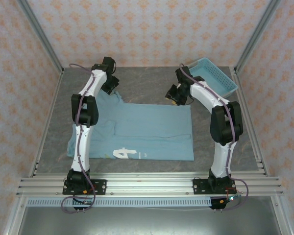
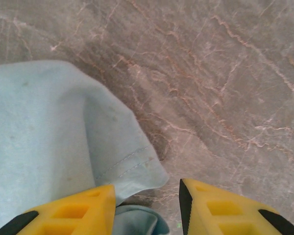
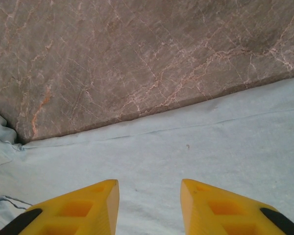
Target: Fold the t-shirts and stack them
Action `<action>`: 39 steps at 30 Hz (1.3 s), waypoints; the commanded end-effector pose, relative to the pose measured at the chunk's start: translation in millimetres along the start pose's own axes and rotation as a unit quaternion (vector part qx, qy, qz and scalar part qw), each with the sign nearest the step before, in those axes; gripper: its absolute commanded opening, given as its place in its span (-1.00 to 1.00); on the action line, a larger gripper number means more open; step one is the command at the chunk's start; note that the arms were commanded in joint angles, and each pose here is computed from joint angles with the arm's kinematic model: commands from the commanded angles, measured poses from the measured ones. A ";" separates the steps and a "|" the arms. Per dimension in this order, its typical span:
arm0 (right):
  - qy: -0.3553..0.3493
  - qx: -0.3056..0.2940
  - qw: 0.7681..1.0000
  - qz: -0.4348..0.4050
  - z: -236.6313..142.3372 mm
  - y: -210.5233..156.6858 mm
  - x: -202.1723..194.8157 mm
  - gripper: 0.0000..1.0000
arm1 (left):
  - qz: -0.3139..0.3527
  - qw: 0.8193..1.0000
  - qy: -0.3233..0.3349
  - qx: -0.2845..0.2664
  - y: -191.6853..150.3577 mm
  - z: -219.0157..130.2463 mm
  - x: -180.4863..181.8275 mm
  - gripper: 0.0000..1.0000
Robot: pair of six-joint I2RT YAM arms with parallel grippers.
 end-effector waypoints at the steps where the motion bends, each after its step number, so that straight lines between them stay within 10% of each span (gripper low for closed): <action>1: -0.001 0.003 1.000 0.004 -4.9 -6.6 -5.0 -0.24 | -0.019 0.998 -0.023 -0.051 20.4 -30.8 -10.2 -0.21; 15: -0.004 0.002 1.000 0.007 -6.8 -8.8 -9.1 -0.24 | -0.015 1.000 0.016 -0.011 2.8 15.6 3.8 -0.25; 25: -0.076 -0.096 0.992 0.037 -20.6 24.2 -33.9 -0.19 | -0.006 0.997 0.065 0.034 -19.0 28.8 26.6 -0.83; 39: -0.185 -0.188 0.953 0.148 -0.3 65.7 -83.4 -0.14 | -0.025 0.998 -0.024 -0.062 27.9 -60.3 -1.2 -1.00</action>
Point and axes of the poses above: each hand's point on the last joint's axis, 136 mm out from that joint toward the fingers, its own z axis out along the fingers, its own x axis along the line the jaws close on, y = z × x, the point moved 1 cm from there along -z, back along the fingers, and after that the axes turned 11 degrees about z, right-handed, at the moved point
